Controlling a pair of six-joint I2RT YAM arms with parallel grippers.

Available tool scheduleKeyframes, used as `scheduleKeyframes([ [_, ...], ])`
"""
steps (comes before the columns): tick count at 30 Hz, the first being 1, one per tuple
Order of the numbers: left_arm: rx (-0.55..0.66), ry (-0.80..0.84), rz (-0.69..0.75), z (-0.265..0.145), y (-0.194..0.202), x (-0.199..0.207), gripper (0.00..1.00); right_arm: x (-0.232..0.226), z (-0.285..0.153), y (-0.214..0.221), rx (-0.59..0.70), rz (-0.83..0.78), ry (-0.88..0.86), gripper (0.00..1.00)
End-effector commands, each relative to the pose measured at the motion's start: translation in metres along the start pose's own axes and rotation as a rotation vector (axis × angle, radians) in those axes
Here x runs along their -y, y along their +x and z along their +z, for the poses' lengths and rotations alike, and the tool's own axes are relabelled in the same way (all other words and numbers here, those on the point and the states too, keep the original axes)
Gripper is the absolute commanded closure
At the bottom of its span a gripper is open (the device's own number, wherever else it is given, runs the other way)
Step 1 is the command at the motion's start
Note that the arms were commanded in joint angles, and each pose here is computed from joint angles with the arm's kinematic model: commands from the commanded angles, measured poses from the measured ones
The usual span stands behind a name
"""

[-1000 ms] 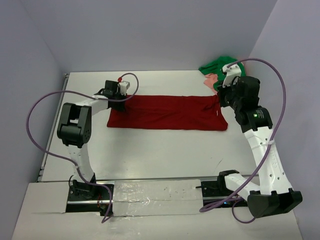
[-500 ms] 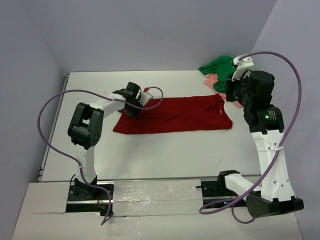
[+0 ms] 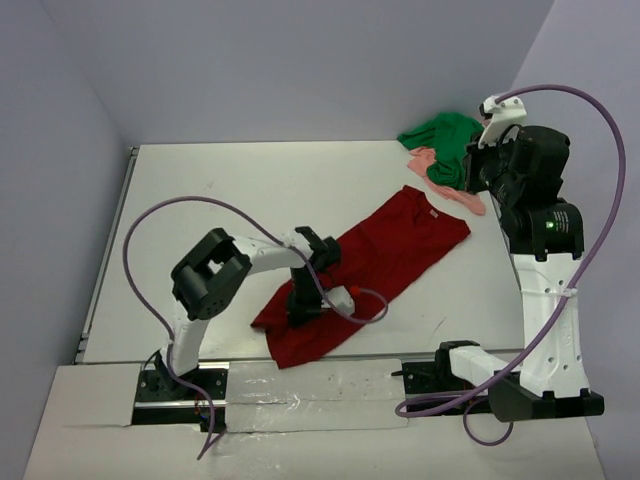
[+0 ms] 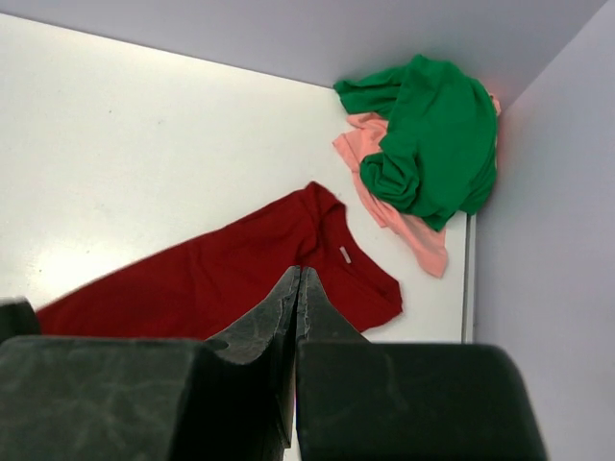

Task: Fold and stack the t-shirts
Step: Fold the tshirt

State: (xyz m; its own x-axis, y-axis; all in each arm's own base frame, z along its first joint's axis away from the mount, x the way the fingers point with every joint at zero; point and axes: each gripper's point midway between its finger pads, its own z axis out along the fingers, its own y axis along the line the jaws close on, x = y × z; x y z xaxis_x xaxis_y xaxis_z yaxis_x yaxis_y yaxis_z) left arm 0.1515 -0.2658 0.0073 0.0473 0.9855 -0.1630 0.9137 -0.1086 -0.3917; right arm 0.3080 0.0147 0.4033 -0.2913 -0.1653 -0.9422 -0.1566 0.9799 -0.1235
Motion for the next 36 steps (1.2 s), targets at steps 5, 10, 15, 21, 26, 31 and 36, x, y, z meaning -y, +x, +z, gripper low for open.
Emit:
scheduleKeyframes([
  [5,-0.074,0.421,0.153,0.026,-0.026,0.104,1.0,0.005,-0.005,-0.011,0.005,0.033,-0.001,1.0],
  [10,0.067,0.367,0.175,0.015,-0.097,0.096,1.0,-0.001,0.007,0.006,-0.045,0.055,-0.038,1.0],
  [15,0.221,0.19,0.151,-0.002,-0.138,0.059,1.0,-0.012,0.028,0.046,-0.136,0.045,-0.101,1.0],
  [21,0.262,0.101,0.079,-0.018,-0.131,0.033,0.99,-0.017,0.047,0.081,-0.206,0.038,-0.125,1.0],
  [26,0.34,-0.018,-0.027,-0.047,-0.116,0.0,0.96,-0.038,0.065,0.121,-0.318,0.066,-0.242,1.0],
  [31,0.596,-0.279,-0.141,-0.134,-0.116,-0.058,0.92,-0.05,0.082,0.159,-0.416,0.086,-0.298,1.0],
  [36,0.838,-0.607,-0.277,-0.228,-0.092,-0.09,0.89,-0.056,0.098,0.199,-0.519,0.106,-0.305,1.0],
])
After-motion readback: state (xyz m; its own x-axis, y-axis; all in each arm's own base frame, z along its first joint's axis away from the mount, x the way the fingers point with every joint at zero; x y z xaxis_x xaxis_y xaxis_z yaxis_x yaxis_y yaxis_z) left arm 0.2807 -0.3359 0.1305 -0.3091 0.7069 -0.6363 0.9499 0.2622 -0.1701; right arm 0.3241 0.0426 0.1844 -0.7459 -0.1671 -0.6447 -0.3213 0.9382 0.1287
